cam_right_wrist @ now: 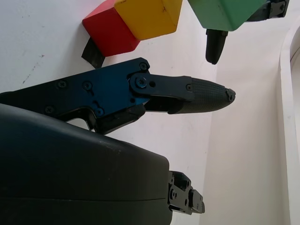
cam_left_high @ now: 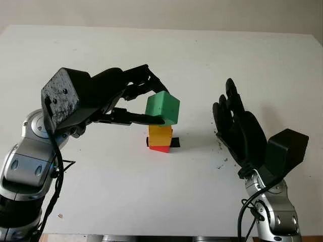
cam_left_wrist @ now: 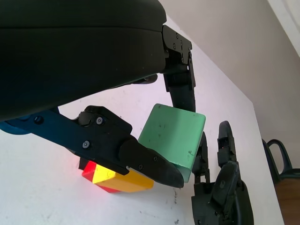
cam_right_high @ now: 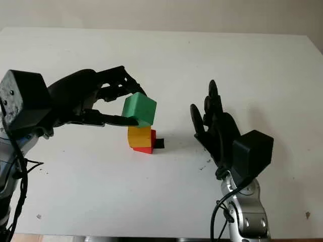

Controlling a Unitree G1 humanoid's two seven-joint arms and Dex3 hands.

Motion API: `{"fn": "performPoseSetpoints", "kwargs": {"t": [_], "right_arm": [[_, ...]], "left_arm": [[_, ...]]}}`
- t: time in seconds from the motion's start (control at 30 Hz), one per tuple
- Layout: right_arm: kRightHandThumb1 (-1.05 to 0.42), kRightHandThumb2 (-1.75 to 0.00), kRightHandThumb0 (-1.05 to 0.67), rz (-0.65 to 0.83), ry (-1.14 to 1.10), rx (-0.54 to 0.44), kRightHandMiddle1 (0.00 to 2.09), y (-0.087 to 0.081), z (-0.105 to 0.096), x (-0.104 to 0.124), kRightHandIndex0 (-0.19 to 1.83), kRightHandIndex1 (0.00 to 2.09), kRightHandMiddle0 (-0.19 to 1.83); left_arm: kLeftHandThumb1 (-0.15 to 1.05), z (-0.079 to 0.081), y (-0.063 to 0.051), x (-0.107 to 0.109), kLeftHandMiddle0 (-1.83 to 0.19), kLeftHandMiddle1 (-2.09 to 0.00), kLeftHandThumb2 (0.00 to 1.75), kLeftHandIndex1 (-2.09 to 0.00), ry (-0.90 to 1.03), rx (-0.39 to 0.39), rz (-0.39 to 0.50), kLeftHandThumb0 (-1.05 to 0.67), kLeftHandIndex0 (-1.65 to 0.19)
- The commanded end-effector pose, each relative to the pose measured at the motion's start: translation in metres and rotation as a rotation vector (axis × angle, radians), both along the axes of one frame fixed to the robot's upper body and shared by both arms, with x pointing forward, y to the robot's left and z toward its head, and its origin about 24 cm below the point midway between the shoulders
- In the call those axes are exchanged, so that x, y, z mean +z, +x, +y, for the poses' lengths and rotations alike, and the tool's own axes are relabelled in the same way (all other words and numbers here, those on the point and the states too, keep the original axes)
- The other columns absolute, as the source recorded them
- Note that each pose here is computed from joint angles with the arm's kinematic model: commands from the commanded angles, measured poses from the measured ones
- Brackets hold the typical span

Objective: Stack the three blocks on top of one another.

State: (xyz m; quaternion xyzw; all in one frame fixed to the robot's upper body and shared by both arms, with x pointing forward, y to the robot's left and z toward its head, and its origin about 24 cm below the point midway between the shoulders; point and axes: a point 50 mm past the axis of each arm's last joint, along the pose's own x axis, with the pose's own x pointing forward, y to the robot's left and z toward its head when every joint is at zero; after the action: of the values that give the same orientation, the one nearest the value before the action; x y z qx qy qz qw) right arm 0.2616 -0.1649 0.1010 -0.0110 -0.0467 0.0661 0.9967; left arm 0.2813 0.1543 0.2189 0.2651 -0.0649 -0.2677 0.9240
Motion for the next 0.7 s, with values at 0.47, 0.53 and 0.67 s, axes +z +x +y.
{"fn": "performPoseSetpoints", "kwargs": {"t": [0.47, 0.53, 0.67], "right_arm": [[-1.05, -0.47, -0.71, -0.018, 0.000, 0.000, 0.00, -0.0013, -0.0026, 0.0033, -0.19, 0.00, -0.19], [-1.05, -0.47, -0.71, -0.017, -0.001, 0.005, 0.00, -0.0013, -0.0022, 0.0035, -0.19, 0.00, -0.19], [-1.05, -0.48, -0.70, -0.022, -0.014, -0.001, 0.00, -0.0015, -0.0028, 0.0031, -0.19, 0.00, -0.19]], "left_arm": [[1.05, 0.0044, -0.0050, 0.0077, -0.22, -0.05, 0.12, -1.60, 0.056, 0.030, -0.008, -0.40, -0.22], [1.05, 0.0051, -0.0055, 0.0083, -0.23, -0.05, 0.10, -1.58, 0.074, 0.037, -0.010, -0.39, -0.23], [1.05, 0.0065, -0.0060, 0.0098, -0.24, -0.06, 0.09, -1.56, 0.091, 0.046, -0.020, -0.39, -0.24]]}}
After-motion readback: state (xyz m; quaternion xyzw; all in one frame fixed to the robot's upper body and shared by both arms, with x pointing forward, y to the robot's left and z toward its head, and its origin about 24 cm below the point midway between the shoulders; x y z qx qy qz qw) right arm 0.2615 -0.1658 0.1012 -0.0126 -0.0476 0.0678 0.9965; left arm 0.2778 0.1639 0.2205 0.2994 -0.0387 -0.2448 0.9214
